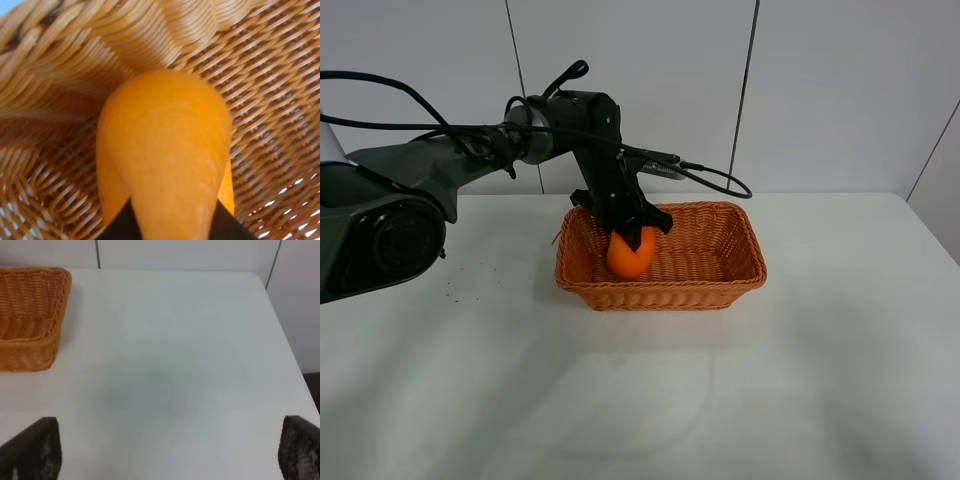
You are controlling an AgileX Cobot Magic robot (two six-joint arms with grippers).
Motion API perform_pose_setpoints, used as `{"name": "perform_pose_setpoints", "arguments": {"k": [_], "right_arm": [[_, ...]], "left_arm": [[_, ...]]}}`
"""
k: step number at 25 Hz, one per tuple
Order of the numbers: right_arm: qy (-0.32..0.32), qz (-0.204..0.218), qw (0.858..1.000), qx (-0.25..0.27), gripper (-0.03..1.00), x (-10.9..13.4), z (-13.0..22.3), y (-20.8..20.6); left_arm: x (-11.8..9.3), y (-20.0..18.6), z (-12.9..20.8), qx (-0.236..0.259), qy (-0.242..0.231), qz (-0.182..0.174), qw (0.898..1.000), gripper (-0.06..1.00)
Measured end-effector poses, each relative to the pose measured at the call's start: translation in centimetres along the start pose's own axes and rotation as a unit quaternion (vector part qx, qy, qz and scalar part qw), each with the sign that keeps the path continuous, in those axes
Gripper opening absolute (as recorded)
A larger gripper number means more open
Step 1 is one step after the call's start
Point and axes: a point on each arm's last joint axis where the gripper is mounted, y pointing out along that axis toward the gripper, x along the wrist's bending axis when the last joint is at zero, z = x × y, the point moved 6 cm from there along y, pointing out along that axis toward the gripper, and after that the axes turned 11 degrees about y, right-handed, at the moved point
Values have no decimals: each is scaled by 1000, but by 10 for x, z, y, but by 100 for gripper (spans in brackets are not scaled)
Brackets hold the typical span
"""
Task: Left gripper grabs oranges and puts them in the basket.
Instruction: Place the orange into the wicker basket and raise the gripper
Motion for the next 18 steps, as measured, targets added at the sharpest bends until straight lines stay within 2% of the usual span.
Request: {"name": "perform_pose_setpoints", "arguments": {"k": [1,5,7,12,15,18], "right_arm": [[0,0,1000,0,69,0,0,0],[0,0,1000,0,69,0,0,0],[0,0,1000,0,69,0,0,0],[0,0,1000,0,69,0,0,0],[0,0,1000,0,69,0,0,0],[0,0,1000,0,69,0,0,0]], "left_arm": [[0,0,0,1,0,0,1000,30],[-1,0,1,3,0,2,1000,68],[-1,0,3,8,0,3,1000,79],[-2,-13,1,11,6,5,1000,85],[-3,-44,-6,-5,12,3,1000,85],[-2,-86,-15,-41,18,-11,999,85]]}}
